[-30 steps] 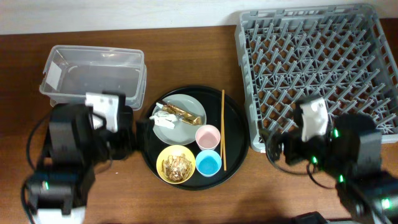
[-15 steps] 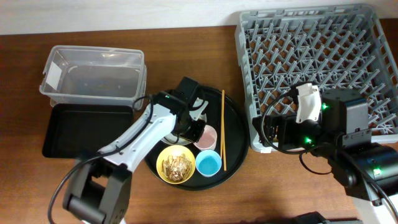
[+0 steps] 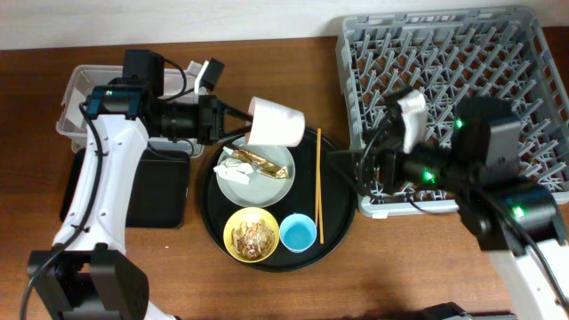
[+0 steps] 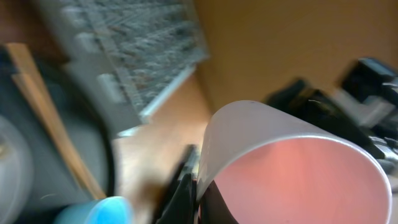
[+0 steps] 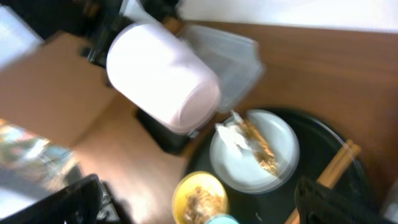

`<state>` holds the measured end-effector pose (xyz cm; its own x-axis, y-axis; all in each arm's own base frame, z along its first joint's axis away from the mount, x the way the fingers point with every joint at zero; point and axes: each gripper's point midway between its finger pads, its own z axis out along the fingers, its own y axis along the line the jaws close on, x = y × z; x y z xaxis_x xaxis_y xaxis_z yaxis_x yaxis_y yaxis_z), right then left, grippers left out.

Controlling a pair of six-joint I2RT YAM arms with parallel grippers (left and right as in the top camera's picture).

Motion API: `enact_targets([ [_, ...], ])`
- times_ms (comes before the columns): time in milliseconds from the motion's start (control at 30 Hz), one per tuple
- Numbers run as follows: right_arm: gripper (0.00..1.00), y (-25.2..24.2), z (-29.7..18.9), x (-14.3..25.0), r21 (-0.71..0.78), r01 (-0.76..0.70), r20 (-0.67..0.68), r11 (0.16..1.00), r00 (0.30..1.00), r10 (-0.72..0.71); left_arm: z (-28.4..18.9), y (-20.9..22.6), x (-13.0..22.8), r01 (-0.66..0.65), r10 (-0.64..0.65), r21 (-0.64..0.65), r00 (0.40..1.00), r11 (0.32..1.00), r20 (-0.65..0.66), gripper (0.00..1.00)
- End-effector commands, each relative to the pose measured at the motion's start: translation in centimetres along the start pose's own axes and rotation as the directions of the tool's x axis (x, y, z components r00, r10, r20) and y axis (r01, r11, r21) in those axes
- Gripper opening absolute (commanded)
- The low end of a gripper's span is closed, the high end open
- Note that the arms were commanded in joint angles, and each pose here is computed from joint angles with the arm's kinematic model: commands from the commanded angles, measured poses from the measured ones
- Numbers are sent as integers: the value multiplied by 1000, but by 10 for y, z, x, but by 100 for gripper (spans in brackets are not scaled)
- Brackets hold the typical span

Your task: Sort waste into correct bins and load items into the dishwasher rack

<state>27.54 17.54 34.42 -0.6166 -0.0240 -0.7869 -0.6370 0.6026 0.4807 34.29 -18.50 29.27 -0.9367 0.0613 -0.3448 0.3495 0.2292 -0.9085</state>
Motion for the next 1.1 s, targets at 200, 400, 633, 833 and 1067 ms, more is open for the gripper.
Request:
enact_targets([
  [200,94,60,48,-18,-459,64,-13,886,997,-78,12,-48,8,-66,73,205,997,976,-28,0],
  [400,56,59,44,-20,-453,61,-5,889,997,-71,17,-39,11,-67,74,151,996,986,-43,7],
  [633,53,-104,-52,17,465,-295,101,834,954,281,-26,73,21,31,-61,-472,997,881,-48,99],
  [833,55,-199,-97,80,889,-226,39,399,904,425,-29,79,23,32,-67,-507,996,861,-51,99],
  [1067,88,-245,-20,136,827,-289,-122,482,744,657,-27,77,31,49,-98,-510,993,859,-70,99],
])
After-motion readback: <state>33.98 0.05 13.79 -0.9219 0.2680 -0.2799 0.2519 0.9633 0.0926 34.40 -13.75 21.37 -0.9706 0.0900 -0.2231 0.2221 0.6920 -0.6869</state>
